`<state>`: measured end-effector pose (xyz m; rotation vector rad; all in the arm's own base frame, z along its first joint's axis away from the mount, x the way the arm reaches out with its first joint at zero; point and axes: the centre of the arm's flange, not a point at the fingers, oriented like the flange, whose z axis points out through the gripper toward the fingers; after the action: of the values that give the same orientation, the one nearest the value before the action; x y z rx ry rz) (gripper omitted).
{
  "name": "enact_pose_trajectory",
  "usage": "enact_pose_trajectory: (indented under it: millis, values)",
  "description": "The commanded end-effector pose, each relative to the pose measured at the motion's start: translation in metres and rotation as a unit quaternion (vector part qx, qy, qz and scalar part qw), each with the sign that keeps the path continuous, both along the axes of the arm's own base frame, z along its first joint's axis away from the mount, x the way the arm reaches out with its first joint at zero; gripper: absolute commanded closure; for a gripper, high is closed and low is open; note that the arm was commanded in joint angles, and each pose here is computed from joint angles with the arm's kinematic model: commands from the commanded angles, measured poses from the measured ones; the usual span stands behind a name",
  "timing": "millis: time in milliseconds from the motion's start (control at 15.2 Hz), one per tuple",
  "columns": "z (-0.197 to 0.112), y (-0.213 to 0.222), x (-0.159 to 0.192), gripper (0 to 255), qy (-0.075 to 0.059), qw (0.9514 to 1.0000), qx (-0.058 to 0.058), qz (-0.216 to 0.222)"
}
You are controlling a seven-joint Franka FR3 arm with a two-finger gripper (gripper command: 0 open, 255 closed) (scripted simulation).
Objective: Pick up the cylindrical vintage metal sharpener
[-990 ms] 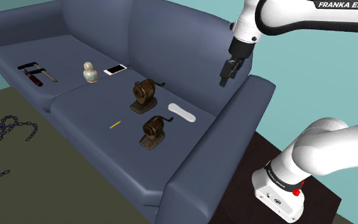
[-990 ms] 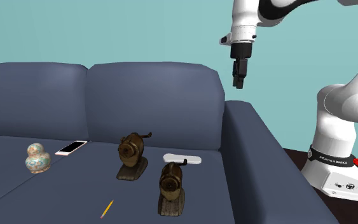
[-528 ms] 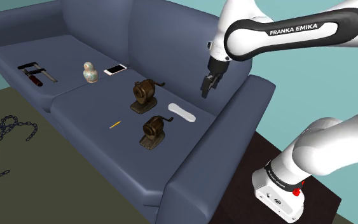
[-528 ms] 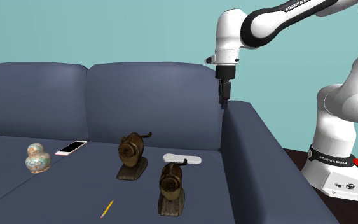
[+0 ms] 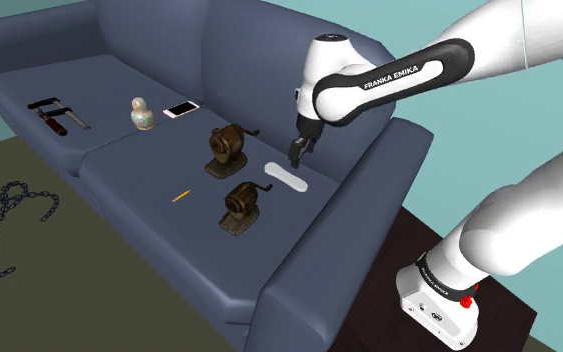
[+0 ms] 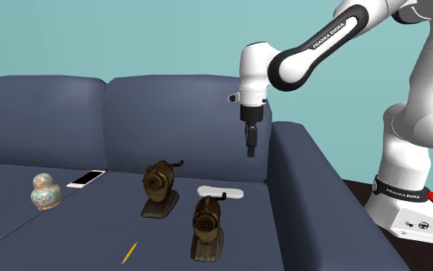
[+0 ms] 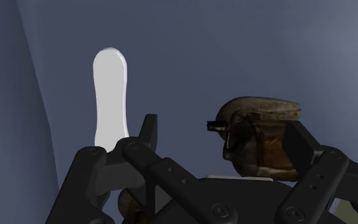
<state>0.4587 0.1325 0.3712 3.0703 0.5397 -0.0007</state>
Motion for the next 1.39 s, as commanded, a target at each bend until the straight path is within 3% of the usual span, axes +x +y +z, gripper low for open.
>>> enact_pose_trajectory:
  millis: [0,660,1320]
  values:
    - [-0.026,0.012,0.010,0,0.000,1.0000,-0.003,0.007]
    - [-0.135,0.057,0.072,0,-0.001,0.9991,-0.020,0.038]
    - [-0.180,0.059,0.075,0,-0.001,0.9990,-0.021,0.039]
